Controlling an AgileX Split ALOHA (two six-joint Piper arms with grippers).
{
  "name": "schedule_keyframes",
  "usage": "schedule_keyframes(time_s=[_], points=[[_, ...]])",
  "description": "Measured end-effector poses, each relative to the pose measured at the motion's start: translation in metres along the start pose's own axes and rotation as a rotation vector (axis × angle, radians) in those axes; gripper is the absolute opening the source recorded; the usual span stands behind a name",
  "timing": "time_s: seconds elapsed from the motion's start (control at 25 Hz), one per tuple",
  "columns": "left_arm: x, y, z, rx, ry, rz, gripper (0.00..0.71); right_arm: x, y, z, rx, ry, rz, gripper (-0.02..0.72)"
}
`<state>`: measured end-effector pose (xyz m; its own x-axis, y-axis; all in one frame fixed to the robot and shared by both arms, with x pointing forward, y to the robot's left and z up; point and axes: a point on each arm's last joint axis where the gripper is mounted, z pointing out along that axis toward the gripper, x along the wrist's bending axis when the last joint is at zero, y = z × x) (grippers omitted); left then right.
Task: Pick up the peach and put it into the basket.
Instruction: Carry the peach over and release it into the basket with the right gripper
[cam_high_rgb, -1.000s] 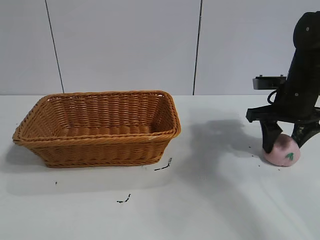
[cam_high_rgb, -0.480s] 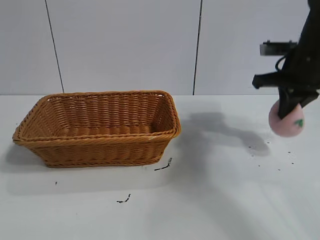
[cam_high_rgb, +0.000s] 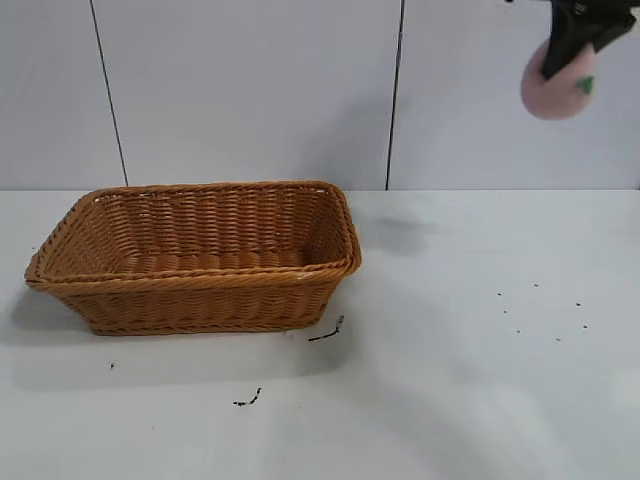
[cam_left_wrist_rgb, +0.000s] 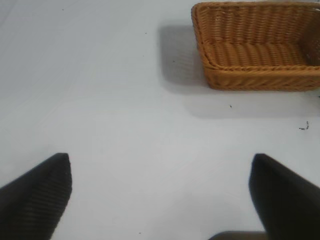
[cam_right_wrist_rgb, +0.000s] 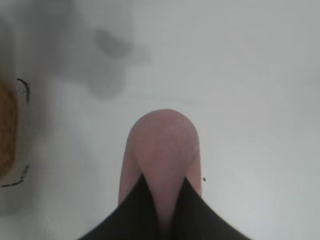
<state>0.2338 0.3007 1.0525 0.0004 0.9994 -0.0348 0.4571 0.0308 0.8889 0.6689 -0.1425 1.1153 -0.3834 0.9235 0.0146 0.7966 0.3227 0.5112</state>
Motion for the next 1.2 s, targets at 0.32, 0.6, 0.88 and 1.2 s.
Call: schedule_keyframes(time_s=[0.32,0.6,0.88,1.2], points=[[0.000,0.000,0.000,0.000,0.000,0.000,0.693,0.119,-0.006,0.042,0.023,0.138,-0.207,-0.017],[0.000,0.000,0.000,0.000,0.000,0.000,0.693,0.170,-0.027,0.126,0.036,0.178,-0.295,-0.017],[0.000,0.000,0.000,0.000,0.000,0.000,0.693,0.170,-0.049,0.198,0.077,0.149,-0.309,-0.017],[0.000,0.000,0.000,0.000,0.000,0.000,0.693,0.169,-0.049,0.197,0.079,0.141,-0.316,0.514]])
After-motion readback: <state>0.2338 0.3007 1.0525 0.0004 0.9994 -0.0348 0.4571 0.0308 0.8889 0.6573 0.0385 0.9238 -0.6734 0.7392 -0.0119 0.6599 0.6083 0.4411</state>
